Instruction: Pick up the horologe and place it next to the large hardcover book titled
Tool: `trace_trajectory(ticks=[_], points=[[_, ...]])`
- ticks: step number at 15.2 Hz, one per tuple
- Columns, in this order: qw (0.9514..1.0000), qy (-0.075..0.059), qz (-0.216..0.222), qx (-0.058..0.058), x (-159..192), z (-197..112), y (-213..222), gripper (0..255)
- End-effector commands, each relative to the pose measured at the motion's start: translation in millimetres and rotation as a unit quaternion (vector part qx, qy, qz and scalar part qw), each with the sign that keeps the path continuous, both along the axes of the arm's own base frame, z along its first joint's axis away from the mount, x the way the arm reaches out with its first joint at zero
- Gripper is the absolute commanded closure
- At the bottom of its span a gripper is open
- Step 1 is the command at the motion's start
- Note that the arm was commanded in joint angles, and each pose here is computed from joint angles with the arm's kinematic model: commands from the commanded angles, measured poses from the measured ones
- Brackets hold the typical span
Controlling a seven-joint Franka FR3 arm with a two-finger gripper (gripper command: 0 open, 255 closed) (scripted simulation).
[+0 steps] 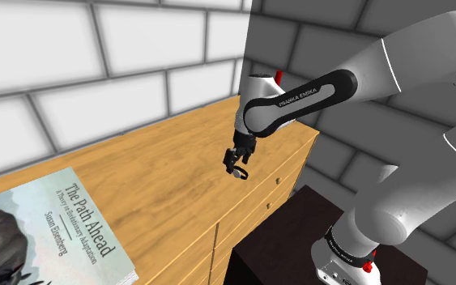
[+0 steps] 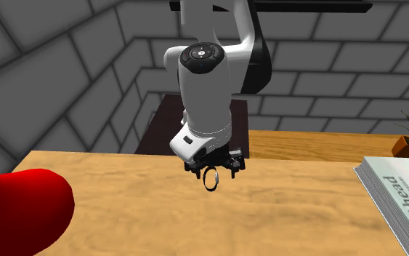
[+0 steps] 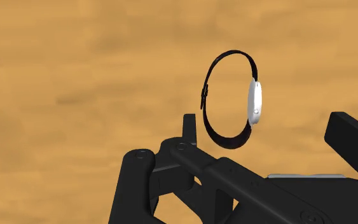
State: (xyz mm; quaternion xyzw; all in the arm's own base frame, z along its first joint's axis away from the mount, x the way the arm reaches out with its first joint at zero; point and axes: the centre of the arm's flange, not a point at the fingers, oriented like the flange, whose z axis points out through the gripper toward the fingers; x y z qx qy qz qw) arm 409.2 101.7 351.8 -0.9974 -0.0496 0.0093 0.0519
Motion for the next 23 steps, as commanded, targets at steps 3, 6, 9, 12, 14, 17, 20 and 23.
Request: trace_trajectory(ticks=[3,6,9,12,14,17,20,23], points=[[1.0,0.0,0.0,0.0,0.0,-0.2,0.0,0],[1.0,0.0,0.0,0.0,0.0,-0.2,0.0,255],[1.0,0.0,0.0,0.0,0.0,-0.2,0.0,255],[1.0,0.0,0.0,0.0,0.0,-0.2,0.0,255],[1.0,0.0,0.0,0.0,0.0,-0.2,0.0,255],[1.0,0.0,0.0,0.0,0.0,15.6,0.0,255],[1.0,0.0,0.0,0.0,0.0,31.4,0.0,255],[1.0,0.0,0.0,0.0,0.0,47.3,0.0,255]])
